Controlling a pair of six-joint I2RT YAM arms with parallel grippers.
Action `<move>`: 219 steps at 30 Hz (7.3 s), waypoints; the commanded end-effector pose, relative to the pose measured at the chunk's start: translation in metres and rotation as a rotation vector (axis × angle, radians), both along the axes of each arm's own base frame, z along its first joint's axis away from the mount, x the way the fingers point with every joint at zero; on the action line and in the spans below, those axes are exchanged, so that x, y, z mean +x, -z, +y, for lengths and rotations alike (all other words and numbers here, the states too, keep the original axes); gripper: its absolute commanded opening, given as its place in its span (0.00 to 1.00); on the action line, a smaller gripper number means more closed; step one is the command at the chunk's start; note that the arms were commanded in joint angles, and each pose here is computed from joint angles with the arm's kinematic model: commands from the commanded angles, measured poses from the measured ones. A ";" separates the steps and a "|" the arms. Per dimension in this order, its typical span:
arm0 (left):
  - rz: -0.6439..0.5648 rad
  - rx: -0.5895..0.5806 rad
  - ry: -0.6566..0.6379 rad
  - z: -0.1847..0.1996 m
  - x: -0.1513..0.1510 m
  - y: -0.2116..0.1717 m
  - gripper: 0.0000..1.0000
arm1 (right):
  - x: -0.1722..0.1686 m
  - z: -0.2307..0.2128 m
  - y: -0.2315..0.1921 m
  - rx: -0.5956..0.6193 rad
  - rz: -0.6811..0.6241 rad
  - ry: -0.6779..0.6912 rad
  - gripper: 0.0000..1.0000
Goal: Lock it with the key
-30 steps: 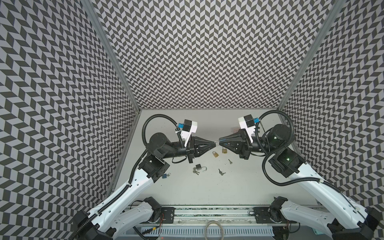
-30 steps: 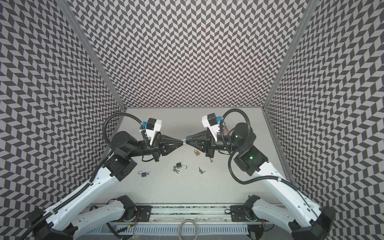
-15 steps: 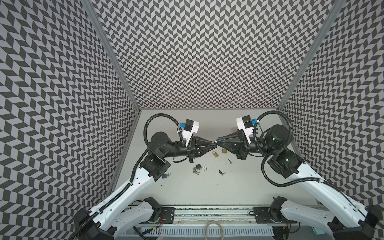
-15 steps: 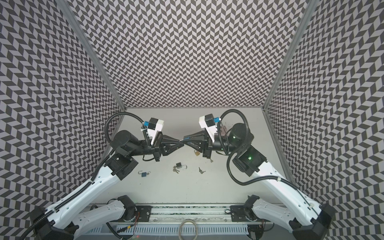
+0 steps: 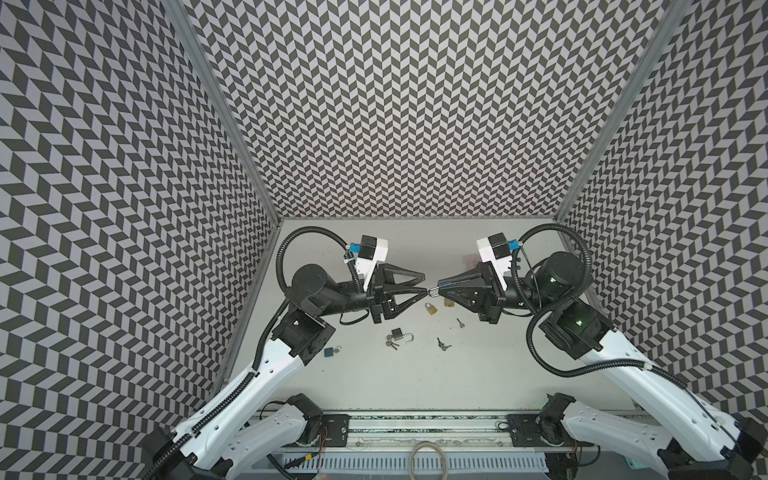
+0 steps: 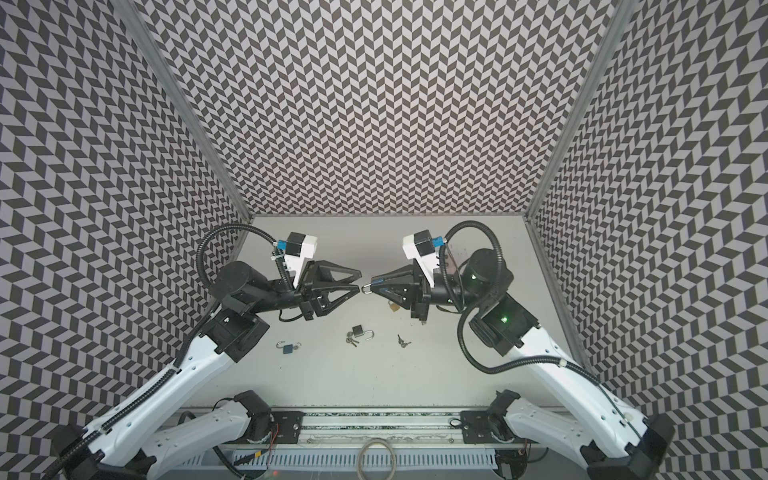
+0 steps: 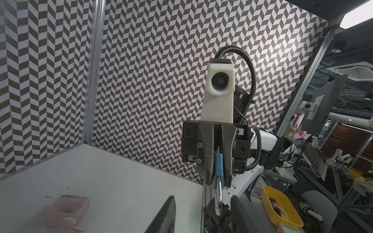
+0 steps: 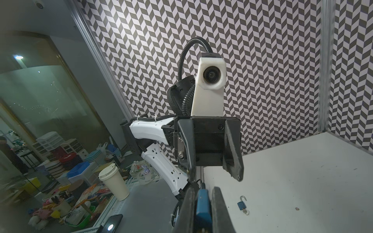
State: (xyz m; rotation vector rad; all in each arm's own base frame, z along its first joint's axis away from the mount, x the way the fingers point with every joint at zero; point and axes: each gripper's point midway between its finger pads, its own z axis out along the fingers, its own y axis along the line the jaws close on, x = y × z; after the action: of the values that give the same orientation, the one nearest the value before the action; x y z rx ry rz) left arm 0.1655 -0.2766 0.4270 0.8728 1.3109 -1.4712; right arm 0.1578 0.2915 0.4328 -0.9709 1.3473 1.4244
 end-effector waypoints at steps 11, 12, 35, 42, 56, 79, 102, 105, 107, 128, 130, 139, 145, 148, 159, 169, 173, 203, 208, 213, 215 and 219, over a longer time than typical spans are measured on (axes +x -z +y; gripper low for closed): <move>-0.041 -0.019 0.053 -0.013 -0.010 -0.009 0.28 | -0.003 0.000 -0.007 0.029 -0.016 -0.018 0.00; -0.042 -0.020 0.053 -0.014 -0.011 -0.010 0.25 | -0.002 0.000 -0.006 0.029 -0.014 -0.018 0.00; -0.060 -0.042 0.056 -0.008 -0.017 -0.019 0.00 | 0.006 -0.012 -0.008 0.025 -0.031 0.077 0.50; -0.062 -0.044 0.054 -0.007 -0.018 -0.020 0.00 | 0.008 -0.014 -0.008 0.026 -0.026 0.084 0.33; -0.039 -0.044 -0.002 -0.004 -0.009 -0.019 0.45 | 0.003 -0.016 -0.011 0.042 -0.033 0.070 0.00; 0.016 -0.025 0.023 -0.012 -0.003 -0.012 0.22 | 0.005 -0.020 -0.015 0.077 -0.014 0.087 0.00; 0.013 -0.023 0.040 -0.012 -0.006 -0.013 0.11 | 0.008 -0.023 -0.019 0.103 -0.002 0.109 0.00; 0.007 -0.027 0.043 -0.011 -0.007 -0.015 0.00 | 0.008 -0.023 -0.018 0.100 0.000 0.108 0.00; 0.002 -0.025 0.034 -0.011 -0.007 -0.016 0.00 | 0.009 -0.023 -0.017 0.094 0.001 0.112 0.00; 0.024 -0.020 0.150 -0.043 -0.022 -0.006 0.00 | -0.007 0.034 0.038 -0.081 0.077 -0.012 0.00; 0.024 -0.027 0.086 -0.023 -0.009 -0.009 0.00 | -0.002 0.013 0.025 -0.014 0.056 0.042 0.00; 0.003 -0.010 -0.015 0.011 0.003 -0.016 0.00 | 0.007 -0.019 0.004 0.043 0.031 0.108 0.00; 0.027 -0.019 -0.029 0.009 0.006 -0.007 0.38 | 0.012 -0.020 -0.001 0.088 0.058 0.125 0.00; 0.015 -0.024 -0.021 0.004 0.002 -0.005 0.65 | 0.011 -0.024 -0.010 0.162 0.080 0.127 0.00; 0.003 0.005 0.046 -0.018 -0.004 -0.002 0.87 | -0.001 -0.013 -0.010 0.141 0.083 -0.004 0.00; -0.001 0.016 0.084 -0.029 -0.010 0.001 0.48 | -0.004 -0.011 -0.012 0.156 0.100 -0.034 0.00; 0.023 0.042 0.015 -0.028 0.002 0.009 0.28 | 0.006 -0.012 -0.006 0.145 0.111 0.028 0.00; 0.808 0.341 -0.864 0.123 0.076 0.263 0.82 | 0.001 0.010 0.359 -1.120 0.328 0.281 0.42; 0.840 0.306 -0.848 0.128 0.074 0.273 0.81 | 0.011 0.008 0.376 -1.229 0.280 0.309 0.50; 0.857 0.300 -0.851 0.137 0.079 0.278 0.81 | 0.004 0.015 0.391 -1.308 0.202 0.250 0.52; 0.856 0.296 -0.855 0.141 0.080 0.278 0.80 | 0.000 0.018 0.395 -1.321 0.175 0.223 0.52; 0.859 0.287 -0.851 0.145 0.081 0.280 0.80 | 0.003 0.019 0.404 -1.358 0.161 0.219 0.49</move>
State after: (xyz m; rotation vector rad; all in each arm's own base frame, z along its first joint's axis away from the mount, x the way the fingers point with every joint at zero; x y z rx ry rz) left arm 0.2475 -0.1297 0.1457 -0.2889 2.2016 -0.9232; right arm 0.1529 0.3047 0.0267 -1.3959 2.5457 0.2899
